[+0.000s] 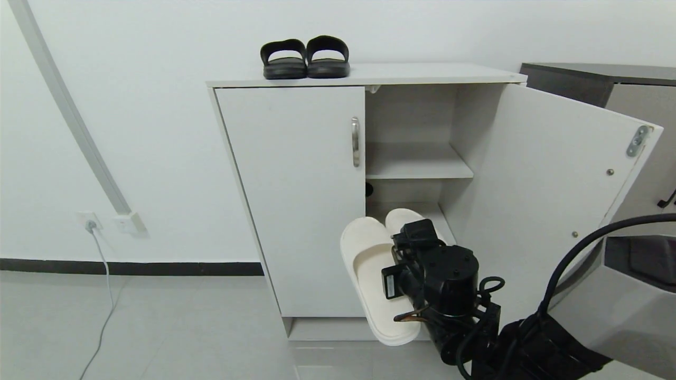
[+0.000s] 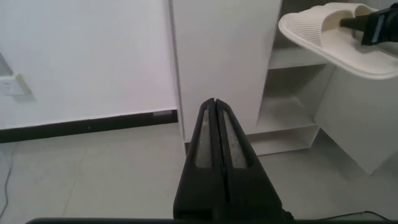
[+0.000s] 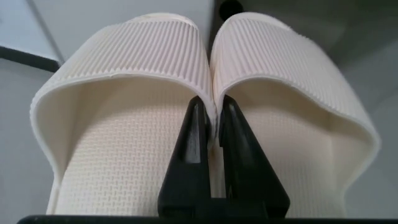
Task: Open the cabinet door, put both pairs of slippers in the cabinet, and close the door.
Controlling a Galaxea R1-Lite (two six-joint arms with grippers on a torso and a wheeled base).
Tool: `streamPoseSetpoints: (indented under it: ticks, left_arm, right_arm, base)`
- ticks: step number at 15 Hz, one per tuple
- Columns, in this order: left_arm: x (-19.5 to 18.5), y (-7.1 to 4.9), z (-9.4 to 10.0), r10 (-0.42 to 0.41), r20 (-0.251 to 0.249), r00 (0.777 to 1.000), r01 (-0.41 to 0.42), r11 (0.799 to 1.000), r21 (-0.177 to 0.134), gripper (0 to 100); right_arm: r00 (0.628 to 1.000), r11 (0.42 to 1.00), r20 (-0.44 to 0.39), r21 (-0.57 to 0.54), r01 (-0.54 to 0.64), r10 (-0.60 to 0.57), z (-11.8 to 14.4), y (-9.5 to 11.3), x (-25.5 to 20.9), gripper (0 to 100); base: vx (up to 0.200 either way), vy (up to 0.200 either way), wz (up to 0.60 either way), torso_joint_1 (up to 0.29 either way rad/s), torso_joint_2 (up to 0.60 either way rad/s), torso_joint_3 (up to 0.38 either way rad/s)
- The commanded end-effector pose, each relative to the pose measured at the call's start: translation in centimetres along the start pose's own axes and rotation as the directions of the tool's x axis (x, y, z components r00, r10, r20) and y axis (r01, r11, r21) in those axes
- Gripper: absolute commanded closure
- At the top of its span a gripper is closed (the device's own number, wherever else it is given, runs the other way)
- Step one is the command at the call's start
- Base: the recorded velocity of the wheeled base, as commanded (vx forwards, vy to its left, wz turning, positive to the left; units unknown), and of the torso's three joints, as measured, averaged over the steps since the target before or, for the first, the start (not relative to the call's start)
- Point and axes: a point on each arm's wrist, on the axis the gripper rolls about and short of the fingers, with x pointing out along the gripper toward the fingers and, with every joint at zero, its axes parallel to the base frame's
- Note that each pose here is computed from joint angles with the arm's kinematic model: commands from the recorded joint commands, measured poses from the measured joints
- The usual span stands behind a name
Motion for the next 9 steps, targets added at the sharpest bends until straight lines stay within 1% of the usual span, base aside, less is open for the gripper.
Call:
streamPoseSetpoints:
  ticks: [1,5,7,9]
  left_arm:
    - [0.0,0.0,0.0,-0.001,-0.003,1.0,0.001,1.0,0.0,100]
    - [0.0,0.0,0.0,0.001,-0.003,1.0,-0.001,1.0,-0.002,100]
    - [0.0,0.0,0.0,0.001,-0.003,1.0,-0.001,1.0,-0.002,100]
    - [0.0,0.0,0.0,-0.001,-0.003,1.0,0.001,1.0,-0.002,100]
  right_arm:
    - [1.0,1.0,-0.011,-0.009,-0.003,0.003,-0.5,0.2,0.0,100]
    - [0.999,0.999,-0.022,-0.016,0.038,-0.039,-0.8,-0.5,0.5,100]
    - [0.993,0.993,-0.04,-0.031,0.11,-0.111,-1.3,-2.0,0.9,100]
    - [0.988,0.989,-0.065,-0.046,0.14,-0.143,-2.0,-3.1,0.9,100]
  base:
    - [0.0,0.0,0.0,0.0,0.0,0.0]
    - [0.0,0.0,0.0,0.0,0.0,0.0]
    - [0.0,0.0,0.0,0.0,0.0,0.0]
    - [0.0,0.0,0.0,0.0,0.0,0.0]
